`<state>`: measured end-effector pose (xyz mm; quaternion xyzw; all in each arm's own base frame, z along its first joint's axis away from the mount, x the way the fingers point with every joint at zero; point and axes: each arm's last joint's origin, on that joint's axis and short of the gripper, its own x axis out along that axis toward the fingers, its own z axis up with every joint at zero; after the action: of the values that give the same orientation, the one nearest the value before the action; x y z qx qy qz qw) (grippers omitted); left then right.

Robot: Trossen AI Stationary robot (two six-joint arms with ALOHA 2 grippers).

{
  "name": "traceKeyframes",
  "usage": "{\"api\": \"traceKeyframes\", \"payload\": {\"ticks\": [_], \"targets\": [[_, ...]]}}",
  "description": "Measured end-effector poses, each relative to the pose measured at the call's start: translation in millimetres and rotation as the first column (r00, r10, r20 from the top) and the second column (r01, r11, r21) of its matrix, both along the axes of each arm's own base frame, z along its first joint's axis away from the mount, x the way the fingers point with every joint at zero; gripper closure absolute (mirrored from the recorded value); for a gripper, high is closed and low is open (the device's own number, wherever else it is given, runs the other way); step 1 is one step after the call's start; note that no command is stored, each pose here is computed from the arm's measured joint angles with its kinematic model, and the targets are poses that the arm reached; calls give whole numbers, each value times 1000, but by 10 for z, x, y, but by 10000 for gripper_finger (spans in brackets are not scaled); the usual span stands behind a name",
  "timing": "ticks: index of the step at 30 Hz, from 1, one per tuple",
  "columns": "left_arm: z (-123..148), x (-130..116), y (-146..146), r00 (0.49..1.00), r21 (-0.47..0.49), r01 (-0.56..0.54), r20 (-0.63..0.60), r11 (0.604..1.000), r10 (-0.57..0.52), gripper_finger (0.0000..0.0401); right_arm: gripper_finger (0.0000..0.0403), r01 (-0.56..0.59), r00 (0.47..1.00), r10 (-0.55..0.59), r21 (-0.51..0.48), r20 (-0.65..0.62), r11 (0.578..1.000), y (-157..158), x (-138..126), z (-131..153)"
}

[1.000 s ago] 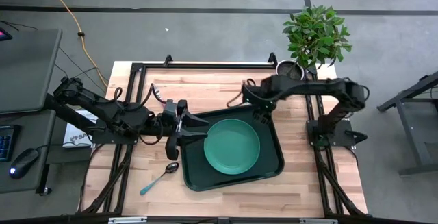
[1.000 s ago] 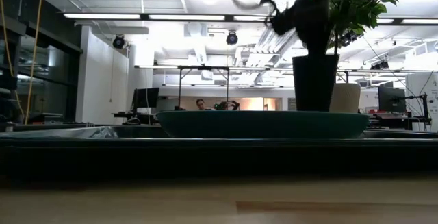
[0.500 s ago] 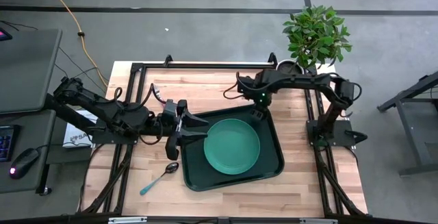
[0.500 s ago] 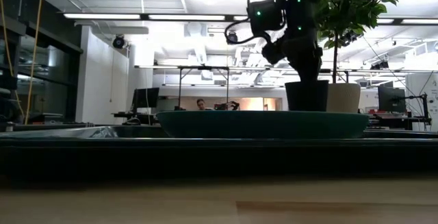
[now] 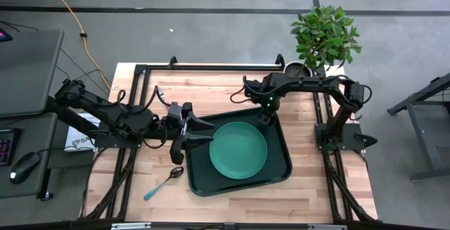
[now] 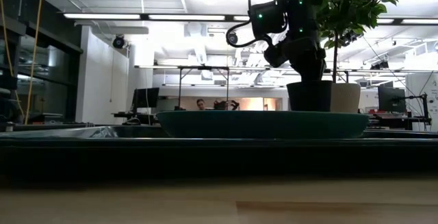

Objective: Pick and place plate/cup/fork/spoon on tray
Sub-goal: Put the dark blue cup on the black serving tray to the top right of the green plate, then put the blue spoon on the black serving tray to the left of the green plate

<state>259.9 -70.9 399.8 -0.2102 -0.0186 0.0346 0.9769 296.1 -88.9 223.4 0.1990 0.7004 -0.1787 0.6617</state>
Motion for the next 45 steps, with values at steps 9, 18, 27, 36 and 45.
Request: {"api": "traceKeyframes", "payload": {"ticks": [9,18,27,36,45], "targets": [[0,0,0,1000,0,0,0,1000,0,202,312,-16,999,18,-68,28,998,-22,14,211],[0,0,0,1000,0,1,0,1000,-1,202,202,-31,993,42,-98,112,995,13,-110,630],[0,0,-1,1000,19,2,-2,1000,-2,202,169,10,870,11,-39,494,999,474,-722,1173],[0,0,-2,1000,116,1,-9,993,0,202,171,49,340,-98,86,935,995,1037,-1187,1272],[-4,0,0,1000,139,-2,-14,990,4,202,171,-24,72,99,-97,992,995,1213,-1107,1182]]}}
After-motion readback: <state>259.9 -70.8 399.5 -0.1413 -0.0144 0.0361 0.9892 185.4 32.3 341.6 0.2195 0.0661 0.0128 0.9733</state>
